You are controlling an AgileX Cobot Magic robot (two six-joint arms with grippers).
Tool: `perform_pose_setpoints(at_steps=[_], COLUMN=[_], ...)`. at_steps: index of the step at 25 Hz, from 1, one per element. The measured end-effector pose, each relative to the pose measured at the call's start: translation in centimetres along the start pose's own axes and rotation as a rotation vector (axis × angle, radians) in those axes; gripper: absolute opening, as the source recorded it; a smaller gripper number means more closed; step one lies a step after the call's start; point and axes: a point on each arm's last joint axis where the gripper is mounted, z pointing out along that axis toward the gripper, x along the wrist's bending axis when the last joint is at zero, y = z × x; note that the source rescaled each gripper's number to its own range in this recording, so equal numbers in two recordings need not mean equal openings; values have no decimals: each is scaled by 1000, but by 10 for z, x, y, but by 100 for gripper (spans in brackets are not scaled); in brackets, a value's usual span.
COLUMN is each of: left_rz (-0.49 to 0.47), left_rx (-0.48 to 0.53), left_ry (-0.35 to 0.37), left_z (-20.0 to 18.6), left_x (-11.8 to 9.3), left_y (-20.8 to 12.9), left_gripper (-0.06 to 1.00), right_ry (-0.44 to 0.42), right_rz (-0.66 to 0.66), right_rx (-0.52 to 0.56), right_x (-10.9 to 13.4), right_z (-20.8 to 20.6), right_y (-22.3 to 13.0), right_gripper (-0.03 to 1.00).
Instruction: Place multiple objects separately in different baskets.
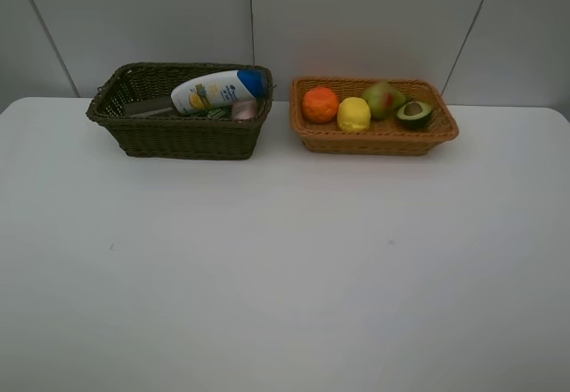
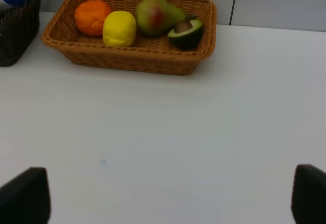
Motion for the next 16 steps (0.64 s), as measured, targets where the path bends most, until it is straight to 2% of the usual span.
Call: perform_pose_setpoints(at_steps=[16], left_rz=[0], left_rx=[0], left_ry=[0], left_z=[0], left_x=[0], left_y=[0], left_gripper=[100], right_ry=[0], right_rz=[0], right_rx=[0], right_x=[0], right_z=[0], right_y=[0], right_gripper=[100])
